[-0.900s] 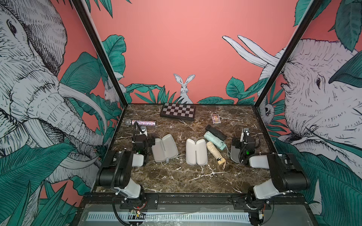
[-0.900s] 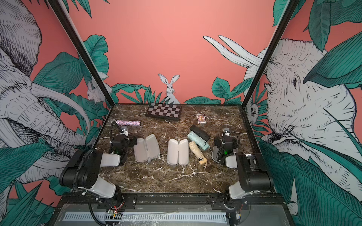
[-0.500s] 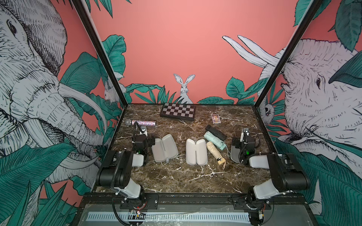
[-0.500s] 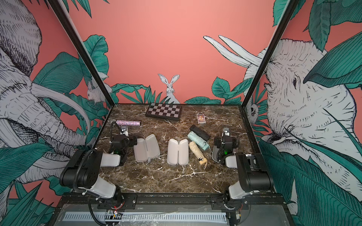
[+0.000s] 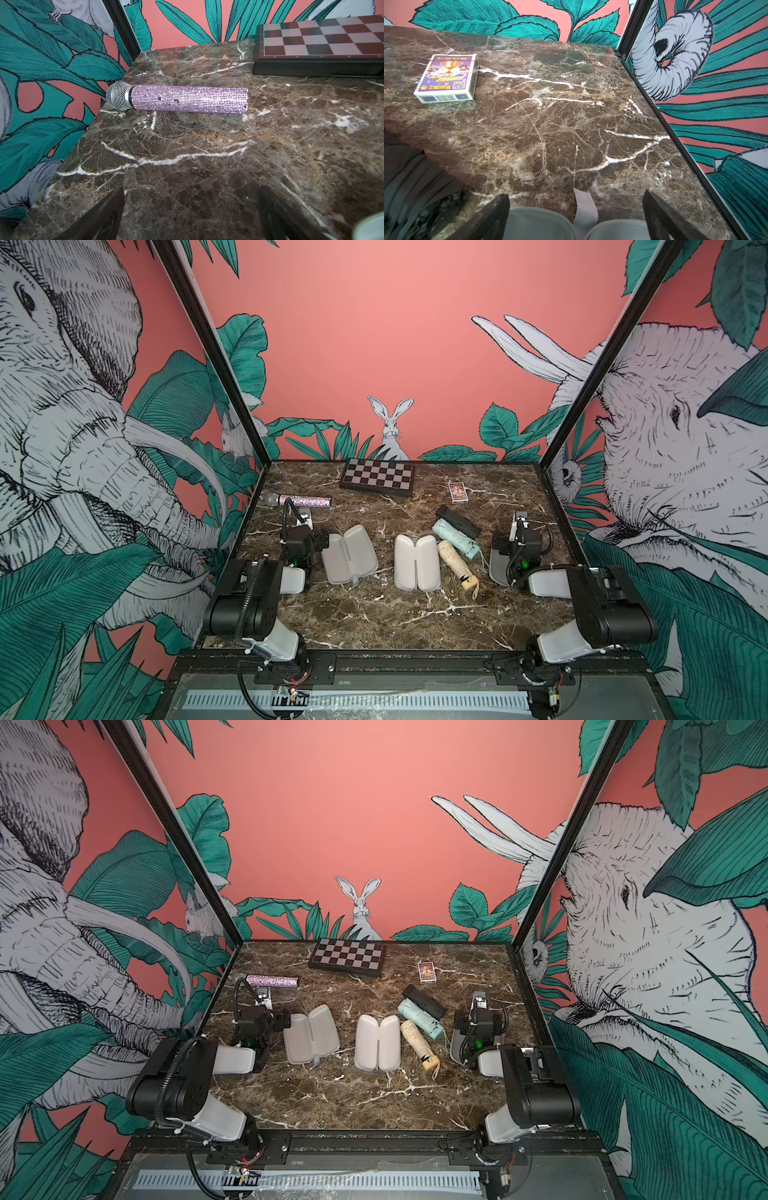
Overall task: Put umbrellas into zippered umbrella sleeves
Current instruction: Pick up the umbrella sleeve at the center of the board.
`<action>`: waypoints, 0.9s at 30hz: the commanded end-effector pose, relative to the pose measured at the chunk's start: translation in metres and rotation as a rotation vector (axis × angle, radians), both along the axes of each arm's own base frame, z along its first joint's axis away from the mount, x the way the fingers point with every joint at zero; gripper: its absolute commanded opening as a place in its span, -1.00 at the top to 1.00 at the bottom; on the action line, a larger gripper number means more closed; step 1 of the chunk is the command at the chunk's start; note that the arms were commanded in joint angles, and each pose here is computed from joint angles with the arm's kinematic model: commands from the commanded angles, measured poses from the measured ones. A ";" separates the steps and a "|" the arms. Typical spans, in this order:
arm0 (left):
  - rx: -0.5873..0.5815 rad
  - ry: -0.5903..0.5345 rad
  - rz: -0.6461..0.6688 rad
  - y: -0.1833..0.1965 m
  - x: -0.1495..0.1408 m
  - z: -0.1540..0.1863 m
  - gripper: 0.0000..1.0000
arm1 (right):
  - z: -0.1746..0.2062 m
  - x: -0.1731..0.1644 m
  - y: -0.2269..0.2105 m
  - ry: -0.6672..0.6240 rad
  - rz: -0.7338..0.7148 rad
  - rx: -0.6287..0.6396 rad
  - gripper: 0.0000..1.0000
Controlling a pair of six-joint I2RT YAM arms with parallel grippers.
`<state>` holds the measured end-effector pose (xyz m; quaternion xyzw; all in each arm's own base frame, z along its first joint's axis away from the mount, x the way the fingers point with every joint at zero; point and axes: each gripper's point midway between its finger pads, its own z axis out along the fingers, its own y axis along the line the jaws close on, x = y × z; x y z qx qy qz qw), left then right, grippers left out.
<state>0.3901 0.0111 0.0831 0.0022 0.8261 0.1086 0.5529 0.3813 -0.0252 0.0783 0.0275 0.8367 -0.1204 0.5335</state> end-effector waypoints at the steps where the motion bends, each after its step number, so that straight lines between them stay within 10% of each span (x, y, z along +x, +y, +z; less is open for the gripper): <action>1: 0.014 -0.059 -0.001 -0.001 0.007 0.016 -0.99 | 0.019 0.011 -0.002 -0.077 -0.003 -0.003 -0.98; 14: -0.027 0.004 0.197 0.000 -0.033 0.109 -0.99 | 0.127 -0.058 0.000 0.083 -0.280 0.072 -0.98; 21: -0.294 0.219 0.150 -0.025 -0.045 0.129 -0.99 | 0.125 -0.035 0.102 0.199 0.111 0.649 -0.97; 27: -0.331 0.412 0.090 -0.035 -0.070 0.117 -0.69 | 0.123 -0.040 0.125 0.314 0.086 0.565 -0.86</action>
